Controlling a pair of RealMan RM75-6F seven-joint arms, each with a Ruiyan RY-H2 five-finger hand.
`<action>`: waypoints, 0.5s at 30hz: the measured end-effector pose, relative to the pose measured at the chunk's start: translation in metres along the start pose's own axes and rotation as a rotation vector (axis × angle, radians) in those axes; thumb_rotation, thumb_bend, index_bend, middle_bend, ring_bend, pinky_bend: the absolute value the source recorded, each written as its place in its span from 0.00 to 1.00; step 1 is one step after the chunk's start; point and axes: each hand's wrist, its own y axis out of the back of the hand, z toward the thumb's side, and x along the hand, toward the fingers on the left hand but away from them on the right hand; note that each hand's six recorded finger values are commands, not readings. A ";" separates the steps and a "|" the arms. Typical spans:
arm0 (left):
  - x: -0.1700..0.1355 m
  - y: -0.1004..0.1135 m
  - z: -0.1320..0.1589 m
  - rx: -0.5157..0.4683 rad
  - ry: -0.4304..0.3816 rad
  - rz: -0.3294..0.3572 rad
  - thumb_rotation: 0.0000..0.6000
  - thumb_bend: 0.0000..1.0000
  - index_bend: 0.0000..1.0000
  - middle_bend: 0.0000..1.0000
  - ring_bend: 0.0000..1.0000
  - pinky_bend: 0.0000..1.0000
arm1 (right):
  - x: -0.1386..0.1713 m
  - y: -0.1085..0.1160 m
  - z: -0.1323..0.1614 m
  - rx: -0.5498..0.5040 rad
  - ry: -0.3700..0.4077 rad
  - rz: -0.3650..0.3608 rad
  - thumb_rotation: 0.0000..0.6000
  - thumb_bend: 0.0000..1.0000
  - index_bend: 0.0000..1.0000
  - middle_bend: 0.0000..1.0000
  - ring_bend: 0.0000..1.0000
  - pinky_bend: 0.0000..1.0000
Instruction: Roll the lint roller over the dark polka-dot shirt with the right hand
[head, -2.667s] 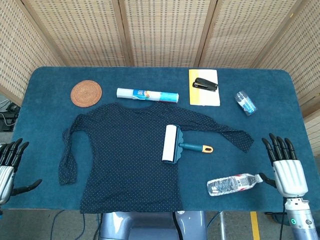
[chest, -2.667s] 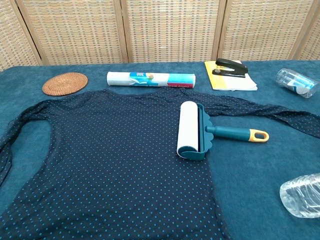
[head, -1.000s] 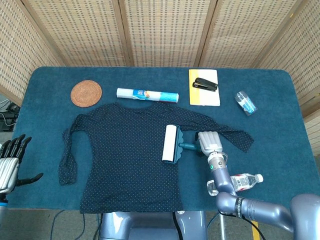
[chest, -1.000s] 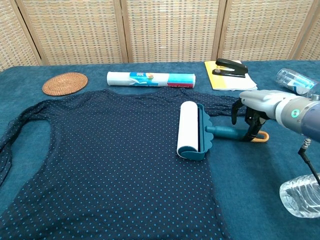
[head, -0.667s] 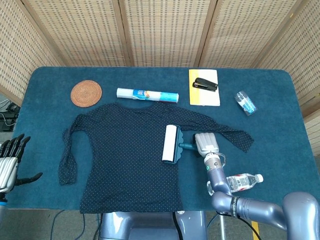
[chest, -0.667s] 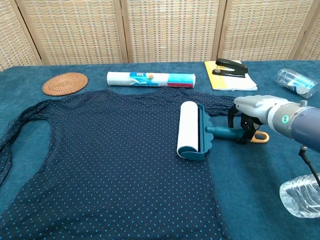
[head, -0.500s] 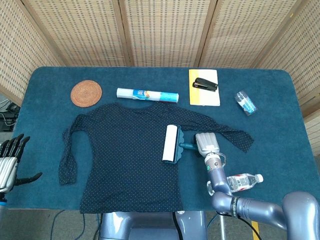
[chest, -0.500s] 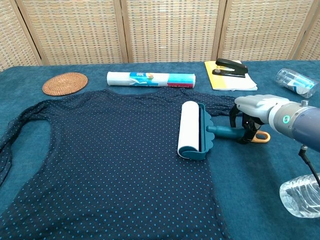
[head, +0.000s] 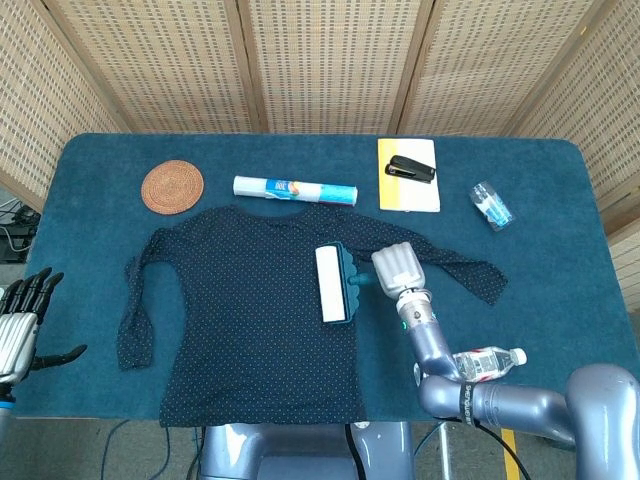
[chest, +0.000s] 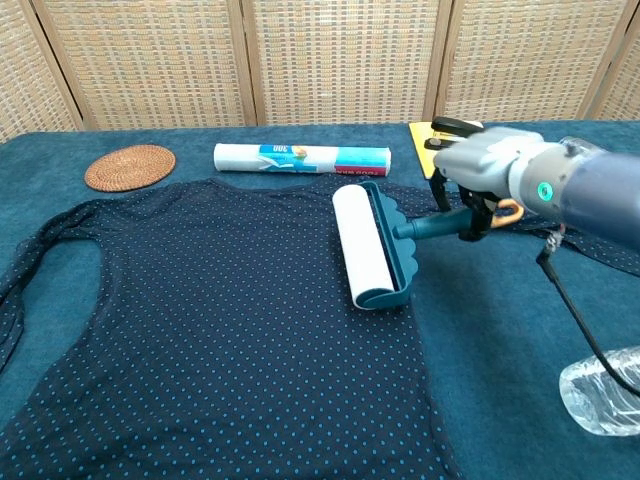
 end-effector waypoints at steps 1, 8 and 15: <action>0.001 0.000 0.000 -0.001 0.001 -0.002 1.00 0.00 0.00 0.00 0.00 0.00 | -0.002 0.005 0.002 0.030 0.002 -0.002 1.00 0.86 0.62 0.98 1.00 1.00; 0.005 -0.004 -0.004 -0.008 0.012 -0.023 1.00 0.00 0.00 0.00 0.00 0.00 | -0.023 0.039 0.015 0.236 0.030 -0.008 1.00 0.87 0.62 0.97 1.00 1.00; 0.010 -0.009 -0.007 -0.010 0.020 -0.045 1.00 0.00 0.00 0.00 0.00 0.00 | -0.040 0.051 0.021 0.416 0.037 0.005 1.00 0.87 0.61 0.97 1.00 1.00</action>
